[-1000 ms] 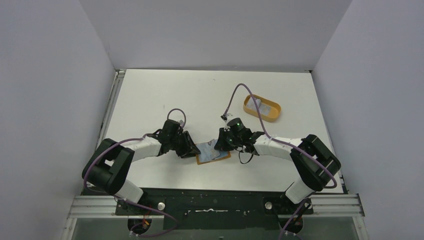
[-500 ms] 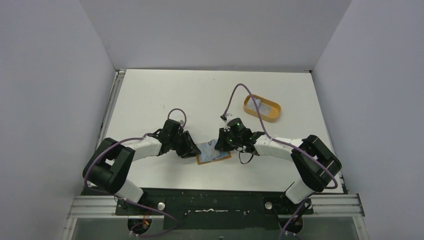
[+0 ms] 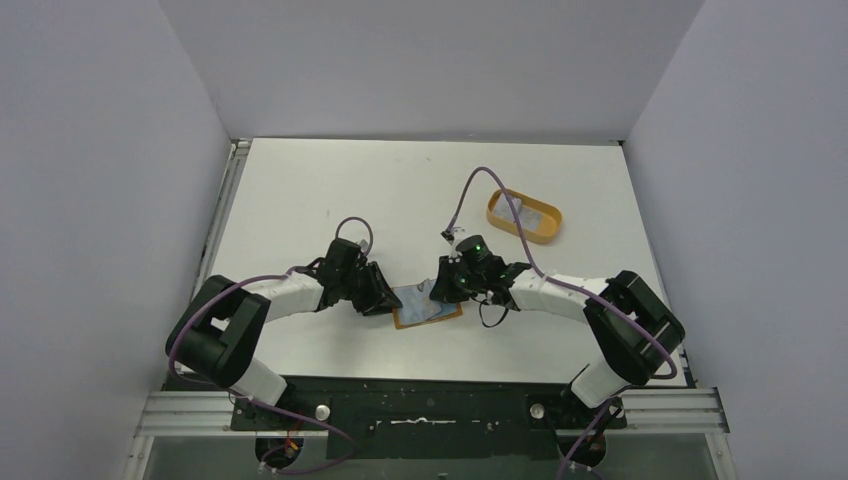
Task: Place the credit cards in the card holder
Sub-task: Insert the credit card into the card holder.
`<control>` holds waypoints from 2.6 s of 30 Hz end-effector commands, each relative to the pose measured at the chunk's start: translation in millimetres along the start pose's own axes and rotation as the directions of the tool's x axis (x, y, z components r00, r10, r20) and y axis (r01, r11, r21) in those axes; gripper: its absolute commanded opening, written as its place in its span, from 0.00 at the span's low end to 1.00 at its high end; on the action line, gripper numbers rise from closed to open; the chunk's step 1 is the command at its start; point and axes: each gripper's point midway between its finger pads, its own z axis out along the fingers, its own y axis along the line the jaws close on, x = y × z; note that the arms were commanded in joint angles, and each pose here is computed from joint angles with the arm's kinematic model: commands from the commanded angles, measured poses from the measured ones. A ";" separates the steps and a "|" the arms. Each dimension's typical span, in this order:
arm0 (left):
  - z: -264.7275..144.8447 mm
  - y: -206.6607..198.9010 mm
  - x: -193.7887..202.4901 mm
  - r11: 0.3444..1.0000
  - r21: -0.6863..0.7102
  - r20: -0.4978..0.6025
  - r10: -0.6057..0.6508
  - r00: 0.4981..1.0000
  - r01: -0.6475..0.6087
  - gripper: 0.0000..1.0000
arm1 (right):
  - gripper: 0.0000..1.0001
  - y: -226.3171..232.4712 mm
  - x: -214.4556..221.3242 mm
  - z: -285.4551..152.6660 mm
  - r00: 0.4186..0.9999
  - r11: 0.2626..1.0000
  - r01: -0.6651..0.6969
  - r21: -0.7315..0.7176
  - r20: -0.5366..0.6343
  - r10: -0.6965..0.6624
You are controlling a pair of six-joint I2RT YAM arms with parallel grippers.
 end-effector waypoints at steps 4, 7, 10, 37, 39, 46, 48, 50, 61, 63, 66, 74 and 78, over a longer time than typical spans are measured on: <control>7.1 37.1 10.7 0.991 -0.135 -0.024 0.000 1.000 -0.003 0.31 | 0.00 -3.2 -1.5 -6.9 0.999 0.999 0.044 0.013 -0.015 -0.043; 7.4 36.6 10.6 0.991 -0.133 -0.024 -0.001 1.000 -0.003 0.31 | 0.00 -3.3 -1.1 -5.3 0.999 0.999 0.037 0.008 -0.014 -0.037; 8.1 36.6 11.3 0.991 -0.132 -0.026 -0.002 1.000 -0.002 0.31 | 0.00 -5.0 3.1 -2.4 1.000 1.000 0.008 0.007 -0.013 -0.008; 21.0 48.0 10.5 0.983 -0.184 -0.036 -0.003 0.999 -0.004 0.00 | 0.00 -6.9 -1.4 -2.7 0.987 0.992 -0.127 -0.021 0.098 0.128; 19.9 51.7 9.8 0.979 -0.204 -0.032 0.000 0.999 -0.006 0.00 | 0.00 -11.5 -0.5 -4.7 0.988 0.992 -0.125 -0.008 0.095 0.125; 19.7 54.0 10.6 0.977 -0.215 -0.035 0.003 0.999 -0.011 0.00 | 0.00 -24.5 -0.3 -9.9 0.990 0.994 -0.110 0.017 0.090 0.108; 19.5 53.8 10.1 0.977 -0.215 -0.034 0.003 0.999 -0.011 0.00 | 0.00 -26.2 -1.1 -10.4 0.990 0.994 -0.108 0.018 0.090 0.106; 19.7 54.3 10.7 0.976 -0.218 -0.038 0.005 0.999 -0.013 0.00 | 0.00 -27.9 -1.5 -11.1 0.991 0.994 -0.103 0.020 0.088 0.101; 21.4 49.3 11.8 0.980 -0.197 -0.042 -0.002 0.999 -0.007 0.00 | 0.00 -23.3 -0.1 -5.2 0.986 0.990 -0.142 -0.024 0.091 0.143; 21.8 47.2 12.4 0.982 -0.190 -0.044 -0.002 0.999 -0.006 0.00 | 0.00 -19.9 -0.2 -3.2 0.983 0.987 -0.154 -0.041 0.093 0.158; 22.2 45.5 13.1 0.983 -0.182 -0.046 -0.005 0.999 -0.003 0.00 | 0.00 -17.1 2.1 0.1 0.980 0.984 -0.172 -0.053 0.088 0.177; 23.9 42.1 15.8 0.987 -0.160 -0.048 -0.018 0.999 0.010 0.00 | 0.00 -18.5 12.6 8.9 0.967 0.969 -0.239 -0.062 0.080 0.244; 23.9 39.8 17.3 0.989 -0.147 -0.047 -0.032 0.998 0.025 0.00 | 0.00 -21.5 16.5 12.3 0.954 0.958 -0.280 -0.056 0.097 0.285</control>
